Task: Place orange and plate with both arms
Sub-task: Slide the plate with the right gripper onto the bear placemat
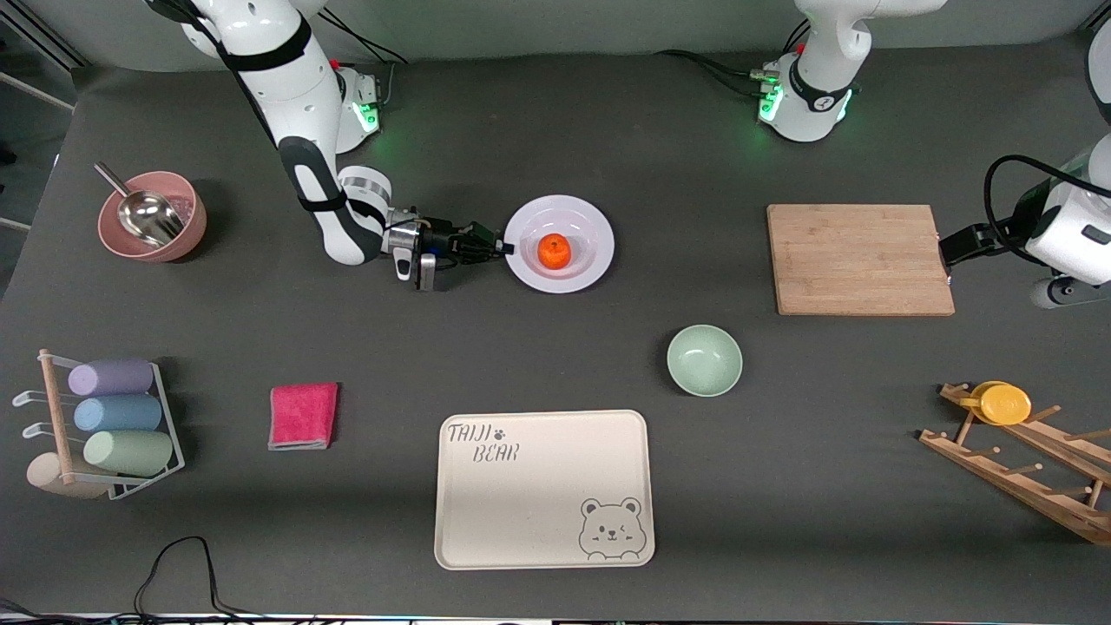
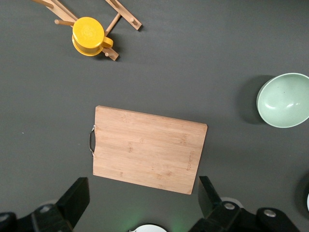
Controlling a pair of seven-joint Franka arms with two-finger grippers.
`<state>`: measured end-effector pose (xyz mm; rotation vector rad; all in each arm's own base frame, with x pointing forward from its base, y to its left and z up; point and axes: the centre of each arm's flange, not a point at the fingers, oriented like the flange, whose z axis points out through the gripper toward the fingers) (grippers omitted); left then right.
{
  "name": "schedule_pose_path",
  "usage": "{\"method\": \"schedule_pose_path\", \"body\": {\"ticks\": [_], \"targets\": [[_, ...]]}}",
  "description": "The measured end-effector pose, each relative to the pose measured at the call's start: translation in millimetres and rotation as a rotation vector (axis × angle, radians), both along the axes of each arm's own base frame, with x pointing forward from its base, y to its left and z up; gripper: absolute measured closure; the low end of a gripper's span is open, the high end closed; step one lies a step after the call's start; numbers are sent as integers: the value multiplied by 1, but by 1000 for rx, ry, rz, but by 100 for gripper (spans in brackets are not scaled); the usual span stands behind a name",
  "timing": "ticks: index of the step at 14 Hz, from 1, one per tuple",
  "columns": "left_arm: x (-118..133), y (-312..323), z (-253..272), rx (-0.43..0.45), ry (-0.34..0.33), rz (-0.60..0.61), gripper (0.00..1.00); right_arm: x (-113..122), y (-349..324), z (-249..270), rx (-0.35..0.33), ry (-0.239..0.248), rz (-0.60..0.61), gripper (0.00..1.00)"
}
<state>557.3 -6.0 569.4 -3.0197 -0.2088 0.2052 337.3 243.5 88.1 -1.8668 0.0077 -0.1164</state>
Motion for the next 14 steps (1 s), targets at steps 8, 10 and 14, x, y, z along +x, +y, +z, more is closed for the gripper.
{"method": "schedule_pose_path", "body": {"ticks": [8,10,14], "targets": [[9,25,-4,-6,4,1,0,58,-10,114,122,53,-26,96],[18,24,-16,-6,21,-1,0,72,-26,130,126,62,-41,96],[44,20,-50,-7,61,-11,0,135,-51,135,97,49,-63,96]]}}
